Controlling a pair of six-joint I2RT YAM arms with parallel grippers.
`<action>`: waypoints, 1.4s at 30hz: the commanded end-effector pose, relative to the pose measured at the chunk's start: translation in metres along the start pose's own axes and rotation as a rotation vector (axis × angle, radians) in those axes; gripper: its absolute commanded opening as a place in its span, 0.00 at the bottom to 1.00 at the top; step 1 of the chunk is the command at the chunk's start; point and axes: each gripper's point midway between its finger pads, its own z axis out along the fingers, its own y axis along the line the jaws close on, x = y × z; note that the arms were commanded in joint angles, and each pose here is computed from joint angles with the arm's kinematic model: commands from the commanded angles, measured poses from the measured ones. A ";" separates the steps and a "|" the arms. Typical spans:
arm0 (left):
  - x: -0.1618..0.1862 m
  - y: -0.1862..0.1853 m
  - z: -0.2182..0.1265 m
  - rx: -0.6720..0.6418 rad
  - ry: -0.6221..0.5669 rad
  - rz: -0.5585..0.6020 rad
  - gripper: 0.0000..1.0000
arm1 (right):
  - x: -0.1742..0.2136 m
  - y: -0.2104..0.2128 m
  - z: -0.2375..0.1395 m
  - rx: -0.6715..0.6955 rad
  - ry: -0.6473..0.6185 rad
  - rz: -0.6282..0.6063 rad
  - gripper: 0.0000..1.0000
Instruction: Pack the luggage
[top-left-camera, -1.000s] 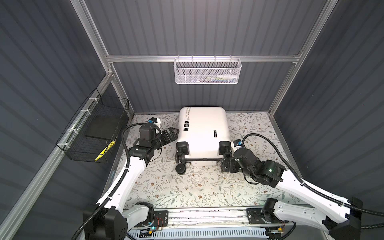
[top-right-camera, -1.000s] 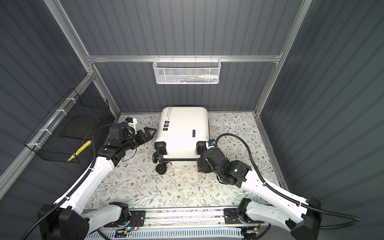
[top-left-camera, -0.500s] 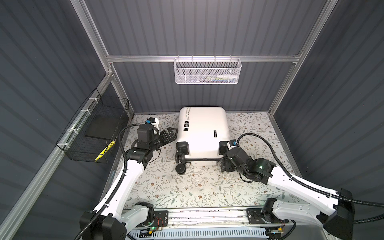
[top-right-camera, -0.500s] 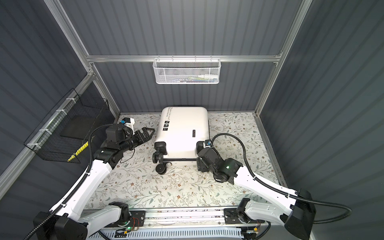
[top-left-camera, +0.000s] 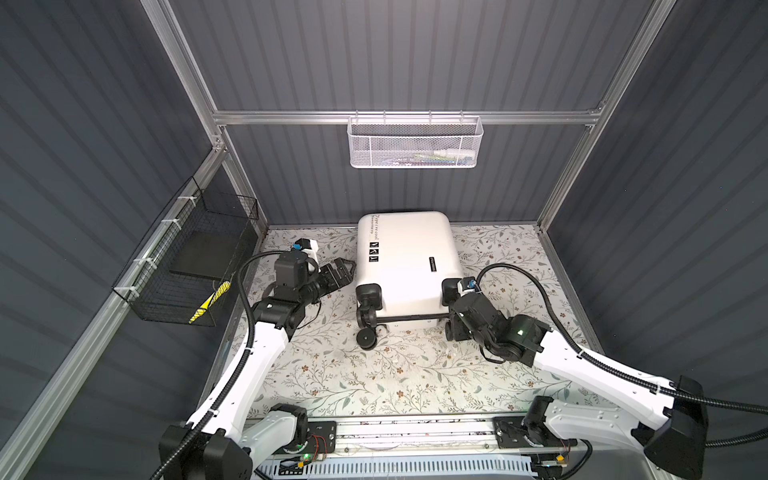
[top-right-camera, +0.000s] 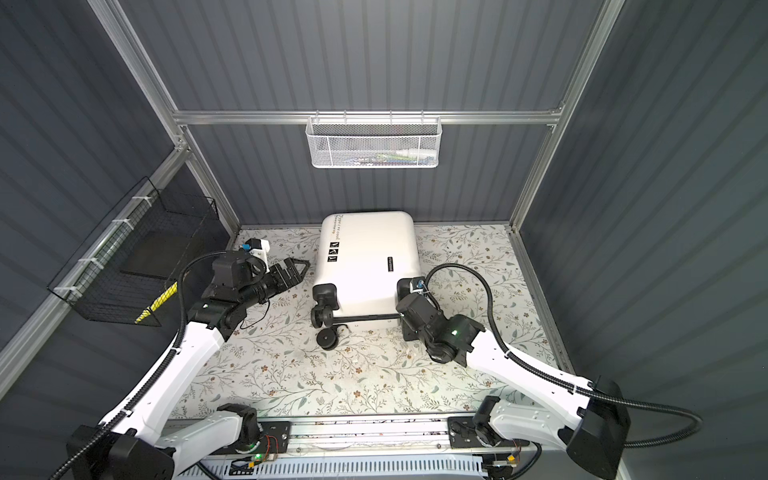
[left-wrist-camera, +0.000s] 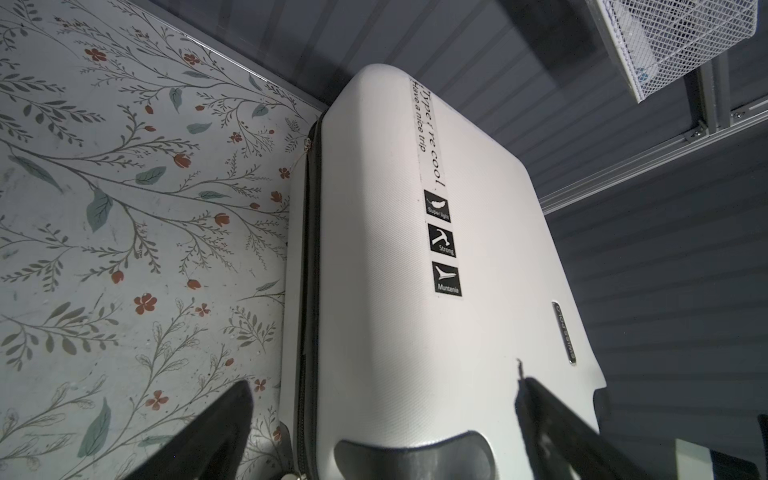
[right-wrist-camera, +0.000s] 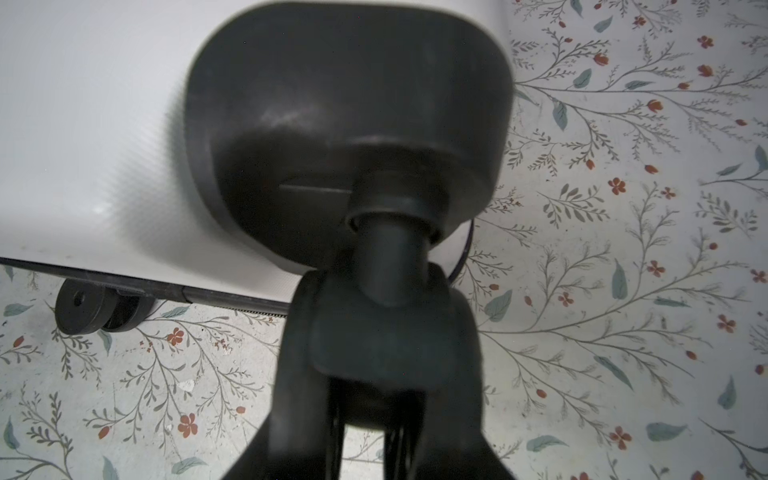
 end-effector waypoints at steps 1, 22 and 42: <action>0.000 -0.003 -0.005 0.015 -0.010 0.006 1.00 | -0.028 0.010 -0.019 -0.038 -0.069 -0.058 0.11; 0.009 0.008 0.001 -0.009 0.007 0.007 1.00 | -0.049 0.001 -0.012 -0.006 -0.118 -0.085 0.02; 0.031 0.030 0.008 -0.056 0.044 0.001 1.00 | -0.044 -0.010 0.004 -0.032 -0.093 -0.024 0.03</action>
